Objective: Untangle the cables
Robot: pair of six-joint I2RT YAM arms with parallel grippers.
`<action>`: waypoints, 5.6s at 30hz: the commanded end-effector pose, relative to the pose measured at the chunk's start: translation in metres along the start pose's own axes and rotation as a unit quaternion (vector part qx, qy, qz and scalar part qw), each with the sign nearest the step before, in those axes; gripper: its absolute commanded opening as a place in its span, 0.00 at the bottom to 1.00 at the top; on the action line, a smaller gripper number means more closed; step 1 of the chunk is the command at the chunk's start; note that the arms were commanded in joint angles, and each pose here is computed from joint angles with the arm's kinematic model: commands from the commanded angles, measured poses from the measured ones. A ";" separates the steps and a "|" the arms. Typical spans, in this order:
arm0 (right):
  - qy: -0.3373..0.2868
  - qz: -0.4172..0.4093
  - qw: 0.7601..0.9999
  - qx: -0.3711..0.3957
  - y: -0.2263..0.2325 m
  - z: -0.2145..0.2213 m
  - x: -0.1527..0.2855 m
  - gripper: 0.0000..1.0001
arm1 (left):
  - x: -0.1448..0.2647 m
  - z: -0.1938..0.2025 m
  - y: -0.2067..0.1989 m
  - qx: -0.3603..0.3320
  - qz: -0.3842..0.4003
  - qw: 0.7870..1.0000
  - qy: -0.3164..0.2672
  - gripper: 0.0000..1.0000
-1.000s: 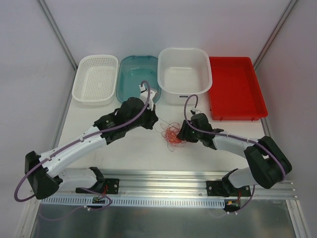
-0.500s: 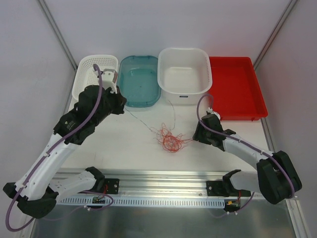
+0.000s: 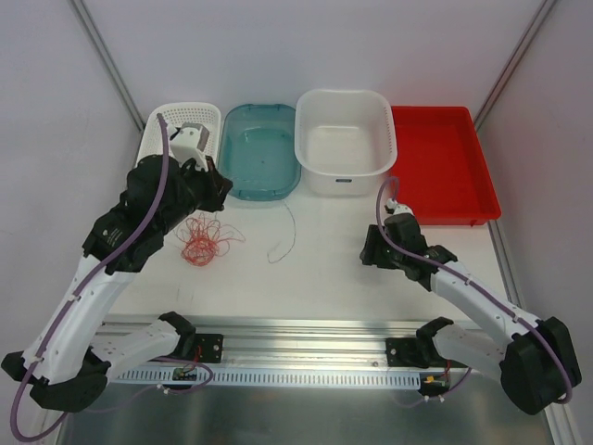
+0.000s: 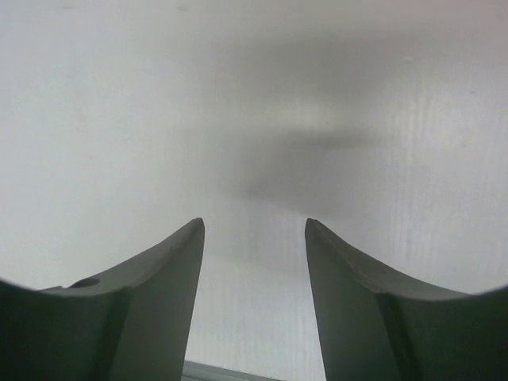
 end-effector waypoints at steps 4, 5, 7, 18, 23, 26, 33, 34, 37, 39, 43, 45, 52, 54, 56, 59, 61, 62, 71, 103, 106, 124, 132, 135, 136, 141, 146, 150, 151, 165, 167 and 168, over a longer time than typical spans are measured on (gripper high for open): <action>-0.038 -0.184 0.980 0.059 0.067 -0.028 0.037 0.68 | -0.019 0.006 -0.031 0.040 0.108 0.992 0.041 0.00; -0.043 -0.200 0.977 0.062 0.071 -0.030 0.041 0.69 | -0.021 0.002 -0.034 0.040 0.116 0.992 0.038 0.00; -0.056 -0.224 0.970 0.075 0.078 -0.032 0.048 0.73 | -0.023 -0.012 -0.049 0.029 0.142 0.989 0.030 0.00; -0.060 -0.270 0.952 0.131 0.086 -0.022 0.061 0.77 | -0.011 -0.065 -0.099 0.007 0.246 0.969 -0.021 0.00; -0.051 -0.274 0.948 0.151 0.088 -0.015 0.050 0.77 | -0.026 -0.036 -0.085 0.013 0.179 0.984 0.002 0.00; -0.041 -0.269 0.949 0.158 0.088 -0.008 0.036 0.77 | -0.047 0.002 -0.077 0.020 0.123 0.991 0.042 0.00; 0.001 -0.247 0.955 0.165 0.091 0.011 -0.003 0.77 | -0.078 0.084 -0.076 0.047 0.093 0.985 0.138 0.00; 0.007 -0.249 0.954 0.166 0.094 0.014 -0.005 0.77 | -0.078 0.088 -0.076 0.052 0.092 0.984 0.142 0.00; 0.018 -0.247 0.952 0.178 0.104 0.021 -0.010 0.76 | -0.079 0.096 -0.075 0.057 0.088 0.984 0.147 0.00; 0.020 -0.250 0.949 0.191 0.114 0.026 -0.009 0.76 | -0.077 0.096 -0.074 0.058 0.087 0.984 0.143 0.00; -0.008 -0.218 0.953 0.212 0.121 0.025 0.002 0.76 | -0.075 0.097 -0.071 0.057 0.081 0.985 0.139 0.00; -0.012 -0.206 0.951 0.231 0.121 0.028 0.009 0.76 | -0.073 0.097 -0.070 0.057 0.079 0.986 0.136 0.00; -0.017 -0.211 0.938 0.275 0.128 0.026 0.032 0.76 | -0.070 0.104 -0.064 0.052 0.067 0.987 0.137 0.00; 0.002 -0.206 0.932 0.298 0.130 0.033 0.026 0.76 | -0.069 0.104 -0.063 0.051 0.064 0.987 0.135 0.00; 0.025 -0.211 0.928 0.307 0.132 0.044 0.018 0.76 | -0.068 0.103 -0.062 0.049 0.063 0.988 0.132 0.00; 0.049 -0.212 0.925 0.312 0.134 0.055 0.008 0.75 | -0.066 0.102 -0.060 0.045 0.059 0.989 0.126 0.00; 0.062 -0.189 0.927 0.318 0.129 0.062 -0.005 0.74 | -0.066 0.100 -0.058 0.040 0.053 0.991 0.120 0.00; 0.061 -0.181 0.929 0.318 0.128 0.063 -0.008 0.72 | -0.065 0.100 -0.056 0.038 0.050 0.991 0.117 0.00; 0.034 -0.081 0.943 0.322 0.097 0.057 -0.023 0.29 | -0.053 0.092 -0.016 0.024 -0.027 0.995 0.098 0.00; 0.005 0.004 0.994 0.109 0.009 0.004 0.019 0.38 | 0.005 0.029 0.061 0.081 -0.125 0.988 0.040 0.00; -0.001 -0.021 0.993 0.117 0.016 -0.004 0.031 0.51 | 0.009 0.009 0.053 0.082 -0.091 0.992 0.020 0.00; -0.091 -0.103 0.978 0.154 0.038 -0.044 0.096 0.97 | -0.045 -0.081 0.052 0.113 -0.067 0.990 -0.051 0.00; -0.142 -0.078 0.977 0.141 0.025 -0.050 0.107 0.97 | -0.112 -0.113 0.042 0.158 0.014 0.984 -0.076 0.00; -0.153 -0.080 0.975 0.138 0.022 -0.050 0.114 0.97 | -0.139 -0.123 0.039 0.169 0.031 0.981 -0.093 0.00; -0.154 -0.081 0.975 0.137 0.021 -0.049 0.116 0.97 | -0.154 -0.127 0.038 0.170 0.035 0.980 -0.099 0.00; -0.169 -0.079 0.971 0.151 0.013 -0.048 0.127 0.97 | -0.197 -0.137 0.020 0.161 0.045 0.979 -0.114 0.00; -0.181 -0.082 0.969 0.145 0.007 -0.046 0.135 0.97 | -0.252 -0.137 0.009 0.140 0.021 0.982 -0.123 0.00; -0.190 -0.065 0.969 0.144 -0.001 -0.045 0.138 0.97 | -0.289 -0.135 0.002 0.122 0.009 0.982 -0.141 0.00; -0.187 -0.061 0.970 0.145 -0.002 -0.044 0.138 0.97 | -0.306 -0.123 0.000 0.120 0.003 0.984 -0.131 0.00; -0.169 -0.043 0.973 0.150 -0.001 -0.045 0.128 0.97 | -0.390 -0.029 -0.037 0.012 0.041 0.998 -0.052 0.00; -0.168 -0.043 0.973 0.149 0.000 -0.045 0.127 0.97 | -0.391 -0.026 -0.043 -0.002 0.051 0.997 -0.051 0.01; -0.166 -0.043 0.974 0.150 0.001 -0.045 0.125 0.97 | -0.390 -0.023 -0.049 -0.008 0.059 0.997 -0.049 0.07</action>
Point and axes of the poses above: each gripper's point midway between its finger pads, its own x axis back along the fingers, its own y axis along the line the jaws close on, z = x × y, the point moved 7 cm from there along x, back along the fingers, and after that the axes turned 9 degrees about -x, right-handed, at the moved point
